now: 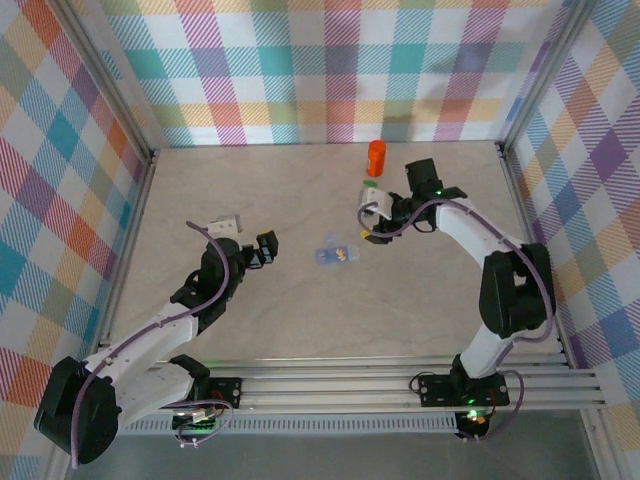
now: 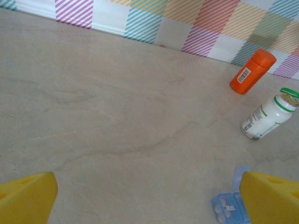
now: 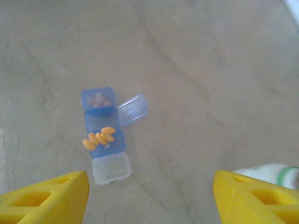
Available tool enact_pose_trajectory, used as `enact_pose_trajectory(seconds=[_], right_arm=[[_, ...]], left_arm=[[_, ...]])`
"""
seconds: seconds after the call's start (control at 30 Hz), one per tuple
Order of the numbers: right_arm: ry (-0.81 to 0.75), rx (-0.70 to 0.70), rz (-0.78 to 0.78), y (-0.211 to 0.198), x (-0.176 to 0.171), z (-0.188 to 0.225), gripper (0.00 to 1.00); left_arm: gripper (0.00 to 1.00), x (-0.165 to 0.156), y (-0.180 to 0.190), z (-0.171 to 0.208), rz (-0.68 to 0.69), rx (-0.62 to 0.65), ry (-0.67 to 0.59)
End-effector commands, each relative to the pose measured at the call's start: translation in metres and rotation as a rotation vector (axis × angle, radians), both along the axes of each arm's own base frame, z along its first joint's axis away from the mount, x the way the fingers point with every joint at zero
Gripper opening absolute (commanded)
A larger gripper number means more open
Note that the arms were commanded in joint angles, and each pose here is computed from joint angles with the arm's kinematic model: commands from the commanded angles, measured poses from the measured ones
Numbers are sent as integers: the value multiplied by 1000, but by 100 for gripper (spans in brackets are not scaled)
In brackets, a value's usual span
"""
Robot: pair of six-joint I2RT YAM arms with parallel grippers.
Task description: Sort the pills into containers
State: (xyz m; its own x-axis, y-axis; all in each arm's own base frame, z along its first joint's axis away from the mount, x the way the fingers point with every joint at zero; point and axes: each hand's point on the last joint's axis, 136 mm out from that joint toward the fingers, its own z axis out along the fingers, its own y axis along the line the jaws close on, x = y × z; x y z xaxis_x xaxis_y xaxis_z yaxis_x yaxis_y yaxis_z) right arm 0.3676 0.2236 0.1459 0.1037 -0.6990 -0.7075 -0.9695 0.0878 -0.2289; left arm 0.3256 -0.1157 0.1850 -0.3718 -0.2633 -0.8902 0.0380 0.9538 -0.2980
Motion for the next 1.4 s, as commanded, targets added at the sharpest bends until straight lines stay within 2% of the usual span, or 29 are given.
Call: enact_pose_trajectory(seconds=[0.0, 0.27, 0.53, 1.37], right_arm=[[-3, -80, 142, 8, -12, -26, 70], [48, -126, 199, 27, -5, -58, 71], [105, -171, 208, 24, -6, -85, 68], [147, -239, 228, 29, -12, -116, 61]], left_arm=[[100, 0, 3, -2, 14, -12, 5], [100, -4, 8, -2, 20, 5, -12], [100, -4, 8, -2, 18, 12, -24], [100, -3, 4, -4, -3, 9, -22]])
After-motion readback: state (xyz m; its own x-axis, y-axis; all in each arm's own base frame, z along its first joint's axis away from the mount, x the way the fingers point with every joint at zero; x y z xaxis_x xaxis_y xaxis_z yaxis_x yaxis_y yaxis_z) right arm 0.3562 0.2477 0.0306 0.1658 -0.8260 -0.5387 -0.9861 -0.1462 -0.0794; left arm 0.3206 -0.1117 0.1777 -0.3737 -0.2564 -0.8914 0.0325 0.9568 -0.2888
